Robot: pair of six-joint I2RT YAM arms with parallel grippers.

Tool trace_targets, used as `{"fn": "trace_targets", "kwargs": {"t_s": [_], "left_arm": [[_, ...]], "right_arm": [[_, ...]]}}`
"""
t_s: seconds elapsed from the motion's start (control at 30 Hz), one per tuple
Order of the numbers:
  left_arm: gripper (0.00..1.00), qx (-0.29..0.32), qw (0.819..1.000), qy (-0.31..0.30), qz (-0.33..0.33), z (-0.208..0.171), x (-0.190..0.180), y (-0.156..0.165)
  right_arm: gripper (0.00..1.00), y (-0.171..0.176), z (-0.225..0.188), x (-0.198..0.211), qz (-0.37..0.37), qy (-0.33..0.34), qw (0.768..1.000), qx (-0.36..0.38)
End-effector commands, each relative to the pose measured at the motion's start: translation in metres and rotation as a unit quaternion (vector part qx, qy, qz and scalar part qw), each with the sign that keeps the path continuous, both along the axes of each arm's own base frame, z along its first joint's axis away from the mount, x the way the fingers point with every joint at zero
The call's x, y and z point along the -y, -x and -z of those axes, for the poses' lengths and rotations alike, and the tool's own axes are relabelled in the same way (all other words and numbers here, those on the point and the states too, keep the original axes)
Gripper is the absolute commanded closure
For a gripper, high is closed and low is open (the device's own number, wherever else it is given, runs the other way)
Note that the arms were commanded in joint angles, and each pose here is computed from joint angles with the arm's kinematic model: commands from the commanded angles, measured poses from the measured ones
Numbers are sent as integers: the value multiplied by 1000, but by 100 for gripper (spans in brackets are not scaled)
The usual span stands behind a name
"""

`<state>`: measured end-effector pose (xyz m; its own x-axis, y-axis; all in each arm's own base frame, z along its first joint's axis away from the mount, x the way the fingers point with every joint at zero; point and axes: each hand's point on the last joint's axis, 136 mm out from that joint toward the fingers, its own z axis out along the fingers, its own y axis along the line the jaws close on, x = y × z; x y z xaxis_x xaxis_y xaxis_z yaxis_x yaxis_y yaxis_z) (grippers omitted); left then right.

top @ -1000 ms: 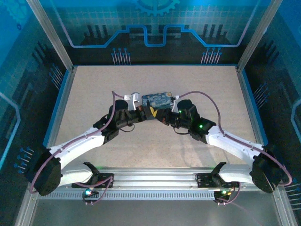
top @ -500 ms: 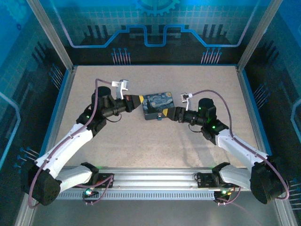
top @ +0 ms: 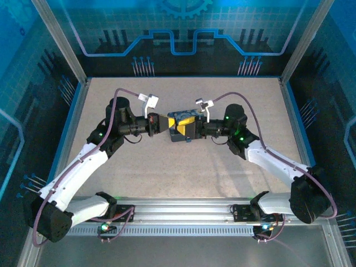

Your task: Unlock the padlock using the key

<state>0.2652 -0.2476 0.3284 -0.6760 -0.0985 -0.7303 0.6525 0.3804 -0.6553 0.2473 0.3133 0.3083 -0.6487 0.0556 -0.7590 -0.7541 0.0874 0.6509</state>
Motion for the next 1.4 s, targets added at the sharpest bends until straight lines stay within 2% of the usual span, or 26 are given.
{"fn": "trace_targets", "kwargs": {"t_s": [0.0,0.43,0.8,1.07,1.37], "left_arm": [[100,19,1000,9,22,-11,2,4],[100,13,1000,7,22,-6,3,2],[100,17,1000,7,14,-7,2,-2],[100,15,1000,6,13,-6,2,-3],[100,17,1000,7,12,-7,2,-4]], "right_arm": [[50,7,-23,-11,-29,-18,999,41],[63,2,-21,-18,-28,-11,999,33],[59,9,-8,-15,-34,0,999,26],[63,12,-3,-13,-35,9,999,26],[64,13,8,-9,-30,18,999,16]]}}
